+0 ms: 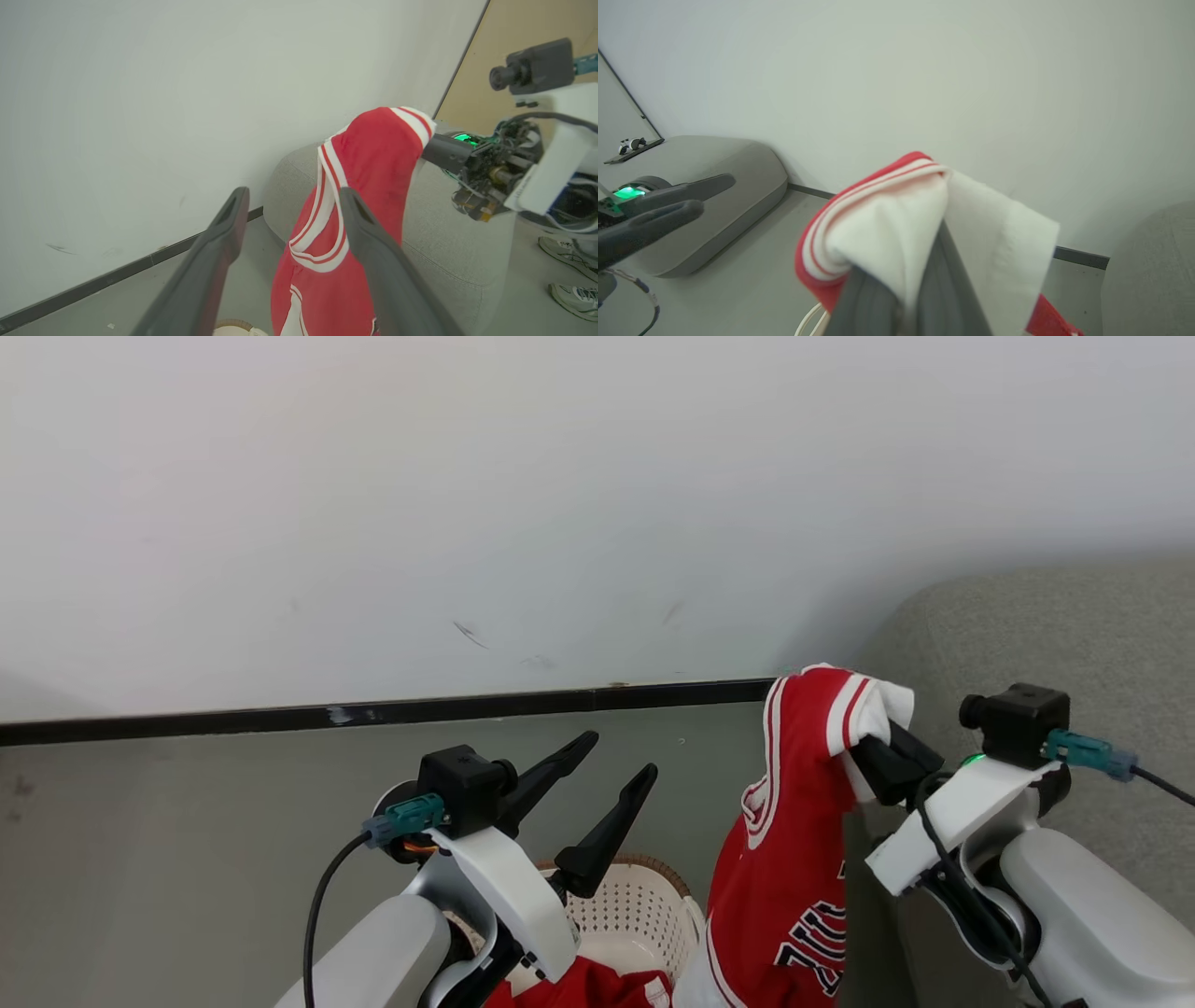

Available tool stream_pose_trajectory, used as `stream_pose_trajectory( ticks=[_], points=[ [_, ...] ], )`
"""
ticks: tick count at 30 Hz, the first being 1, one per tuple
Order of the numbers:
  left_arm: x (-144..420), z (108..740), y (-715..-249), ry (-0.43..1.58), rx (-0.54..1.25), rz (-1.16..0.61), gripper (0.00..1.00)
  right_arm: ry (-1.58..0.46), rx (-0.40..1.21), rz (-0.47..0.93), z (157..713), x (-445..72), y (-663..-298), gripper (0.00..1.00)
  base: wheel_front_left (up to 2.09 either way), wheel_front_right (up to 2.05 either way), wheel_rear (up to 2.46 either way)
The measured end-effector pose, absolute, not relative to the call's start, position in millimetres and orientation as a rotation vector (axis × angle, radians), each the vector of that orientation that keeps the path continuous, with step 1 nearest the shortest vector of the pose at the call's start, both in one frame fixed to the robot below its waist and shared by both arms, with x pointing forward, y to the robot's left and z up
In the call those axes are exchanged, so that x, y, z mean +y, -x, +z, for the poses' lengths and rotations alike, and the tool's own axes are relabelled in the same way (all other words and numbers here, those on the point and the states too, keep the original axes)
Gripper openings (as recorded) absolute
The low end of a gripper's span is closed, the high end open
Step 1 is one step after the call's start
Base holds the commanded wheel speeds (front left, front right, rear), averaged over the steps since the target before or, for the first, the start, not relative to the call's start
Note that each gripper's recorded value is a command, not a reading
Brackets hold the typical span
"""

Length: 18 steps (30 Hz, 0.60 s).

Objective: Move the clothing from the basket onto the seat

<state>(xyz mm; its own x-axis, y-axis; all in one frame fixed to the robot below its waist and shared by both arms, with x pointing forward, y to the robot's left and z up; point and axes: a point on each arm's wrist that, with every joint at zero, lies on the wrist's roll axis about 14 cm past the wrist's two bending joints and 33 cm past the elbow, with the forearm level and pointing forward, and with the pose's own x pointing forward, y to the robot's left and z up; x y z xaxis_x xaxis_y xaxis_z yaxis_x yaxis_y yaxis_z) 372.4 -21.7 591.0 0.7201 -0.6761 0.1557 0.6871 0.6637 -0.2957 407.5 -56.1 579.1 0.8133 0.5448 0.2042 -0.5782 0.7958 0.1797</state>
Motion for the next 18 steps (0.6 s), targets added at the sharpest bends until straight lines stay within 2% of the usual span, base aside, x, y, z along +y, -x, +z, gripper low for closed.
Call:
stream_pose_trajectory(
  ticks=[7,18],
  points=[
    [-39.4,590.8,-368.2,0.352,-0.029,-0.825,1.00,-0.206,-0.248,0.501,607.4,-100.8,-412.1,0.00,0.00,0.00,0.00],
    [-66.8,591.3,-361.7,0.355,-0.029,-0.917,1.00,-0.173,-0.336,0.327,627.4,-169.6,-400.1,0.00,0.00,0.00,0.00]
  ],
)
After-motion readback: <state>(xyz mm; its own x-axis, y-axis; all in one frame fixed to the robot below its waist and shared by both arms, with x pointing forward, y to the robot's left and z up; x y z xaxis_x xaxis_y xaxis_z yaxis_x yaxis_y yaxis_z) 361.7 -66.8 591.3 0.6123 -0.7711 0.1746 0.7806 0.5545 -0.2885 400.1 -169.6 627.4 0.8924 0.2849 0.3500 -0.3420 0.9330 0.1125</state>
